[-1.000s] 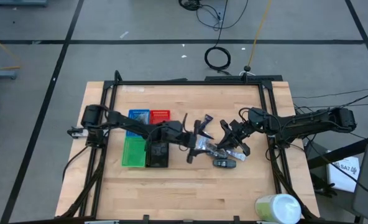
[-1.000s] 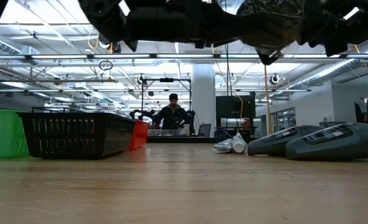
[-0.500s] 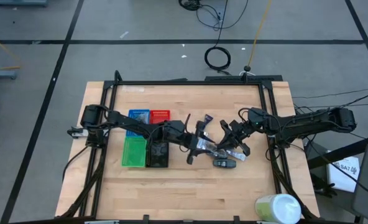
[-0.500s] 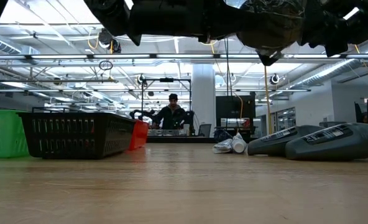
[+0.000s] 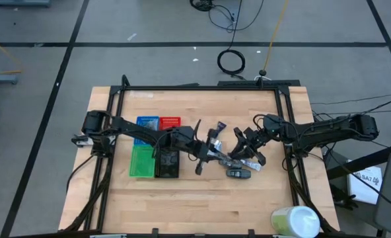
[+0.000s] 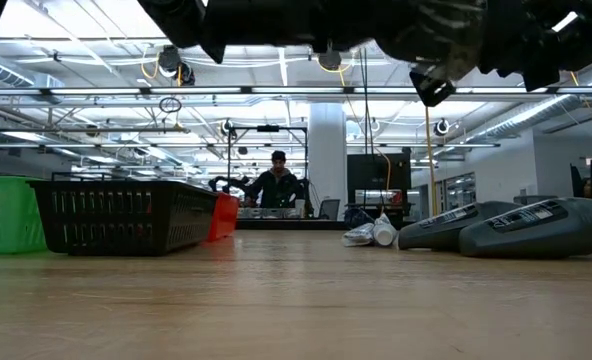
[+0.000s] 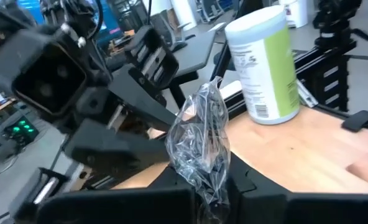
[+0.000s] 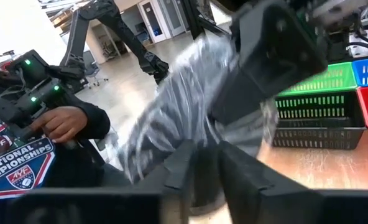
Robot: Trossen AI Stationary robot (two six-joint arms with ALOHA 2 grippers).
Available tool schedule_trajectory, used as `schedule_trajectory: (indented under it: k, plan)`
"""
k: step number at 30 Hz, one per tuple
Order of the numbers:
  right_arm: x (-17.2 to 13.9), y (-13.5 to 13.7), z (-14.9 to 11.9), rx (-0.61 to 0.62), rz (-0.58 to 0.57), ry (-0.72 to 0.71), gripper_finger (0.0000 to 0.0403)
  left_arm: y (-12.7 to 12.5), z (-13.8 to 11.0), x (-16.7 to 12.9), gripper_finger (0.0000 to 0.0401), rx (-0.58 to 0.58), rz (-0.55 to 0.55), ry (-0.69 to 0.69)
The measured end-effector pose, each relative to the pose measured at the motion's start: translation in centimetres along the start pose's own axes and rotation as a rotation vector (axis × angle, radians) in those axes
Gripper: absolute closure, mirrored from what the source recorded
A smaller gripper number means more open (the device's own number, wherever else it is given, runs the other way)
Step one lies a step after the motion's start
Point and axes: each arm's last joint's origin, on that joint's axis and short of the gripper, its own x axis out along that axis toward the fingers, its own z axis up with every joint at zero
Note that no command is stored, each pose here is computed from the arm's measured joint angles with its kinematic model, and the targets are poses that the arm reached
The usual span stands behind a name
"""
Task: Pick & Place Travel size toiletries
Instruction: Put the black hairbrush into the blue bin
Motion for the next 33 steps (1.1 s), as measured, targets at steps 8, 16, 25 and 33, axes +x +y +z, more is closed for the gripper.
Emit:
schedule_trajectory:
  k: [8,16,25,33]
  plan:
    - [-0.3,0.0,0.0,-0.009,-0.012,0.014,0.0207,-0.3,3.8,-2.7,0.0390,0.077,0.015,0.118]
    - [-2.7,1.1,0.4,-0.036,-0.070,0.037,0.0183,0.3,3.6,-7.4,0.0386,-0.038,0.163,0.243]
    - [-5.4,2.9,0.7,-0.086,-0.147,0.029,0.0206,-1.9,0.2,-14.9,0.0382,-0.175,0.500,0.211]
    - [-6.8,2.7,-0.6,-0.132,-0.472,-0.045,0.0219,-4.0,-0.3,-18.2,0.0382,-0.263,0.859,0.344]
